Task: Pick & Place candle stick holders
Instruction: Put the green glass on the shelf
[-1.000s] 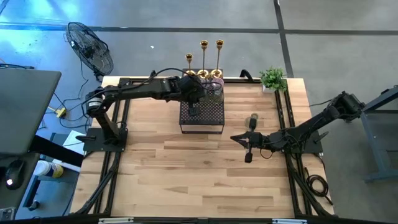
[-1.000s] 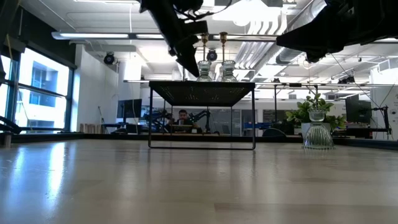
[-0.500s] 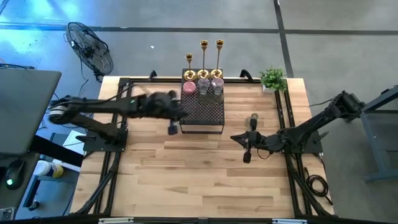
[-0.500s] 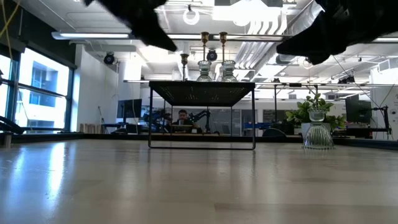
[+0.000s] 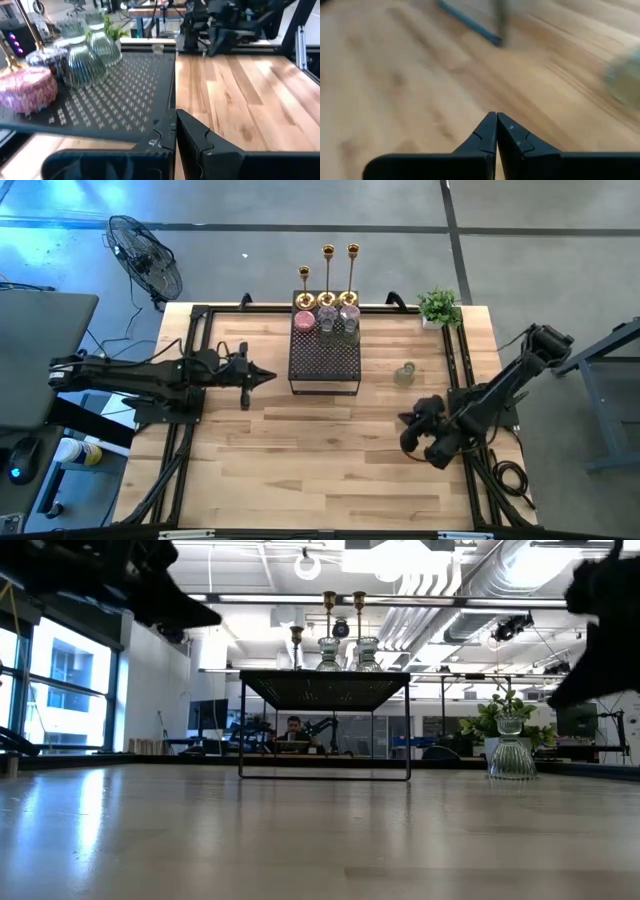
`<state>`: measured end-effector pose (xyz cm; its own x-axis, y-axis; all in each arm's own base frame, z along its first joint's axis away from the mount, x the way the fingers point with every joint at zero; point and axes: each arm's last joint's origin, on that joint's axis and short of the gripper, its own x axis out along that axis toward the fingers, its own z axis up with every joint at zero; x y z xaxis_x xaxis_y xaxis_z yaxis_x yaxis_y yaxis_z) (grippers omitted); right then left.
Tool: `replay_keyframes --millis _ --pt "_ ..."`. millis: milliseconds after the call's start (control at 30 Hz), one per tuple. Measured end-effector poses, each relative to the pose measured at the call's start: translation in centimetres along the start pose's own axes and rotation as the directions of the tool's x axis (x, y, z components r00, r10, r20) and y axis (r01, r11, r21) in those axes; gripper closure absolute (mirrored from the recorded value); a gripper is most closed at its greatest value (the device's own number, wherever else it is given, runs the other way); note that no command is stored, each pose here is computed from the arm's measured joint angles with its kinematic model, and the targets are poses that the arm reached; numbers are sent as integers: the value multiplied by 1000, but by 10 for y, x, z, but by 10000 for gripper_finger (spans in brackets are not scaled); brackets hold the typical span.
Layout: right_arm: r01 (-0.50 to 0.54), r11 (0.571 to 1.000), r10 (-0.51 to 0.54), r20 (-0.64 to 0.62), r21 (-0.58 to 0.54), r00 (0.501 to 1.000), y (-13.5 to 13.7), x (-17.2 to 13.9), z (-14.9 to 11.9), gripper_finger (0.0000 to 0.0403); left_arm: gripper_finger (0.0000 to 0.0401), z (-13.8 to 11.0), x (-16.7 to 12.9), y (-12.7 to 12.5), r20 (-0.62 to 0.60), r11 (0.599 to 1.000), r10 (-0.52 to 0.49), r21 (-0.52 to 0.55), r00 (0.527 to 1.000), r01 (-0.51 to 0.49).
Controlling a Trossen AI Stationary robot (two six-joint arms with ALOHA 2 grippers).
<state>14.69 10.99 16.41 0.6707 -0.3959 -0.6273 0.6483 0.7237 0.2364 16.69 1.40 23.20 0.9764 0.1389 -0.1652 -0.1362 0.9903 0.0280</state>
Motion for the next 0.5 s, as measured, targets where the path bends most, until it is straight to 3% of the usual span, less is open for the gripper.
replay_keyframes --millis 100,267,367,500 --pt "121 984 -124 18 134 992 -18 4 -6 378 396 -6 -2 0 17 1000 0 -10 1000 0" --pt "357 898 -374 17 258 927 -44 13 2 305 396 -11 0 0 4 1000 0 -22 1000 0" --pt "438 851 -467 33 289 884 -52 22 12 248 396 -12 0 0 -2 1000 0 -21 1000 0" --pt "487 831 -514 34 270 857 -56 38 26 179 396 -12 0 0 1 1000 1 -16 1000 -1"
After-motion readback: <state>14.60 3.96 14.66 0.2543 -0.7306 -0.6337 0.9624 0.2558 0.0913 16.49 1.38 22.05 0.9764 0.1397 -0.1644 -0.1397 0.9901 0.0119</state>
